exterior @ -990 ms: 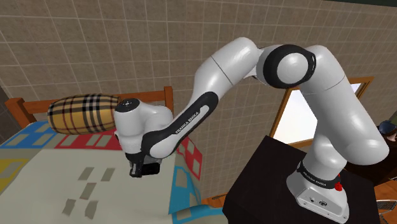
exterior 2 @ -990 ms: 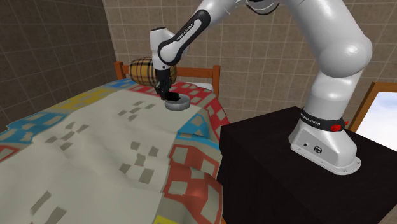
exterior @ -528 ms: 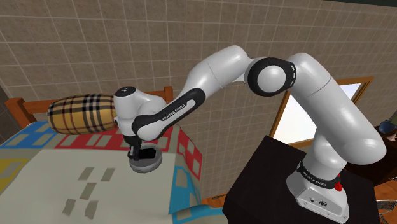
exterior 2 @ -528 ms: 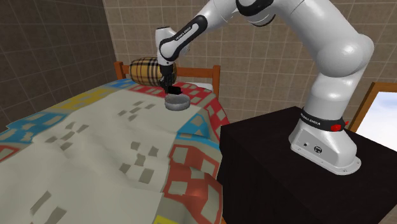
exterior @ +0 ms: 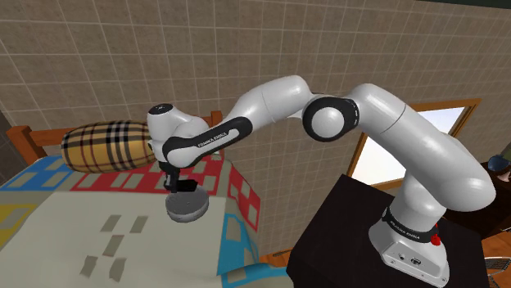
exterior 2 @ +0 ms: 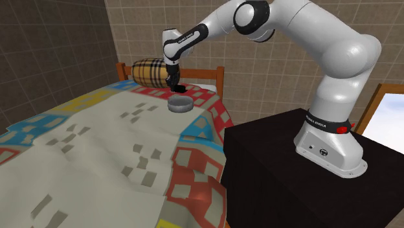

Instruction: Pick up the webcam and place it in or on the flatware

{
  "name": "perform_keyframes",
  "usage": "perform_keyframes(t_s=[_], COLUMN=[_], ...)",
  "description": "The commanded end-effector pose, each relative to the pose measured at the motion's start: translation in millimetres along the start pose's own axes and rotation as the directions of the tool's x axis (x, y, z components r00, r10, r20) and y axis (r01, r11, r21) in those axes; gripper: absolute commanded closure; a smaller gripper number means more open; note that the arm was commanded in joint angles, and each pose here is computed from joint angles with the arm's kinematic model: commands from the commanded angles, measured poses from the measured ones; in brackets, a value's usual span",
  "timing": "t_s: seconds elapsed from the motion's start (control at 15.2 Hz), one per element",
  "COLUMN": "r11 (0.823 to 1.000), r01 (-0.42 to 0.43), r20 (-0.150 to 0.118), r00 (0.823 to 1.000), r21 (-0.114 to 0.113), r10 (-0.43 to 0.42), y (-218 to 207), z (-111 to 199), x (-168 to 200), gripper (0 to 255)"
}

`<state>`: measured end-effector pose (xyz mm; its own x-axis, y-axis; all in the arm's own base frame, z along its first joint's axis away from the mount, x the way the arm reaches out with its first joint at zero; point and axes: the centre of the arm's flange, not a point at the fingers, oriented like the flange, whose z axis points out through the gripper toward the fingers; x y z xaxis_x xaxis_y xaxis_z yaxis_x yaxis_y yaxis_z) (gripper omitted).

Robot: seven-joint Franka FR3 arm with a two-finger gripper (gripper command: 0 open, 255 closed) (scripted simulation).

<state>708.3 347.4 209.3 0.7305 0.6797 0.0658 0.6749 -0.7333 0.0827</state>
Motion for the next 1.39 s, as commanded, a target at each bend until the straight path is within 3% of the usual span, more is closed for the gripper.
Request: perform_keyframes(t_s=[0.0, 0.73, 1.19, 1.25, 1.32], r11=[1.000, 1.000, 1.000, 1.000, 1.000], r01=[0.000, 0.000, 0.000, 0.000, 0.000], r20=[0.000, 0.000, 0.000, 0.000, 0.000], r00=[1.000, 1.000, 1.000, 1.000, 1.000], r21=[0.000, 0.000, 0.000, 0.000, 0.000], r10=[0.000, 0.000, 0.000, 0.000, 0.000], y=[0, -5, -4, -4, -4], z=[11, 67, 67, 67, 67], x=[0, -4, -4, -4, -4], gripper=[255, 255, 255, 0, 0])
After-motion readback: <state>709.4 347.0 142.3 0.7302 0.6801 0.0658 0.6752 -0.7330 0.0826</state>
